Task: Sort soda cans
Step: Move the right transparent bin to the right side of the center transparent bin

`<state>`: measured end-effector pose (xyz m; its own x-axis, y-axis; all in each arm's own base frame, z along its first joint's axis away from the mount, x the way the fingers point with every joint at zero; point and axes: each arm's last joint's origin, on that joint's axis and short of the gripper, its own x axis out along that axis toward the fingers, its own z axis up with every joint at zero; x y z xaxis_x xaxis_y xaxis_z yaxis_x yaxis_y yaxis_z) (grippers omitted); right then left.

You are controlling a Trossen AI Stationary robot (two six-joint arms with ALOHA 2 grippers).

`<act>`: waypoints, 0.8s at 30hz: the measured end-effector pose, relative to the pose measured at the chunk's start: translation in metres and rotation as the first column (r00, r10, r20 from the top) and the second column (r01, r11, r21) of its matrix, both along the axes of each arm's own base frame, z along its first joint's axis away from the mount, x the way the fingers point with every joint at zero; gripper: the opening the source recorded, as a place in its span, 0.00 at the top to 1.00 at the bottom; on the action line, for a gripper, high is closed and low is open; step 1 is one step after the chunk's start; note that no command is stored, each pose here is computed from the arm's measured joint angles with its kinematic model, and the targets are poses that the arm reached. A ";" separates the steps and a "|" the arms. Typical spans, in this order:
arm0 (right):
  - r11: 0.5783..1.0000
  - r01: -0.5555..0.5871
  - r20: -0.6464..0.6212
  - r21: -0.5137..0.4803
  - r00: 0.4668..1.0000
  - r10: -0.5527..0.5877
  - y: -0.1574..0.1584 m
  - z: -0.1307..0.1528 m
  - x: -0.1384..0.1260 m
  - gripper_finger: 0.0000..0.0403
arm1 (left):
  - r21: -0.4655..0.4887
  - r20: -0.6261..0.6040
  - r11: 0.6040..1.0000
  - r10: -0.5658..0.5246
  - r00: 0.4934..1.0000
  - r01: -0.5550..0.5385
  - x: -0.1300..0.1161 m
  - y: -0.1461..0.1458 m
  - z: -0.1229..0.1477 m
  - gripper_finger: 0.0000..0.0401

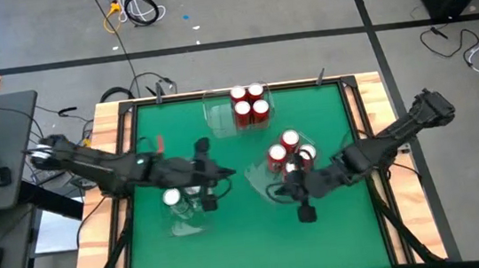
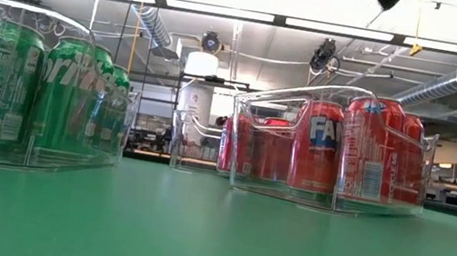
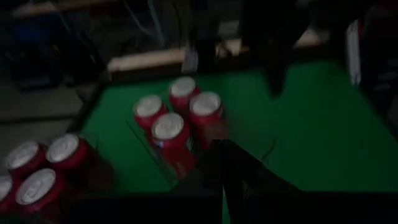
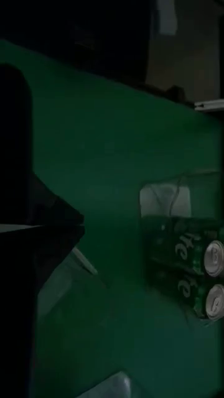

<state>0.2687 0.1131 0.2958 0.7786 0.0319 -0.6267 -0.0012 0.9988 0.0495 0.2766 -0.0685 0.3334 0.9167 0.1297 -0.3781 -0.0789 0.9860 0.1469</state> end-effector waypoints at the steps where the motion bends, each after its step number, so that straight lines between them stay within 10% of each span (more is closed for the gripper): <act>1: 1.000 -0.003 0.000 0.005 1.000 0.003 -0.004 -0.002 0.005 1.00 | -0.003 0.031 1.000 0.001 1.000 -0.001 -0.008 -0.001 0.001 0.99; 13: 0.999 -0.045 -0.026 0.024 0.999 0.046 -0.037 -0.018 0.075 1.00 | -0.070 0.190 0.994 -0.074 0.979 0.088 -0.067 -0.008 -0.011 0.99; 24: 0.994 -0.102 -0.296 -0.047 0.952 0.084 -0.054 -0.024 0.148 1.00 | -0.082 0.256 0.987 -0.112 0.960 0.137 -0.096 -0.013 -0.041 0.99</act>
<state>0.4170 0.0595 0.2718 0.5559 0.0498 -0.8298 -0.0887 0.9961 0.0003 0.1804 -0.0816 0.2920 0.9900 -0.0176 -0.1402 0.0235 0.9989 0.0405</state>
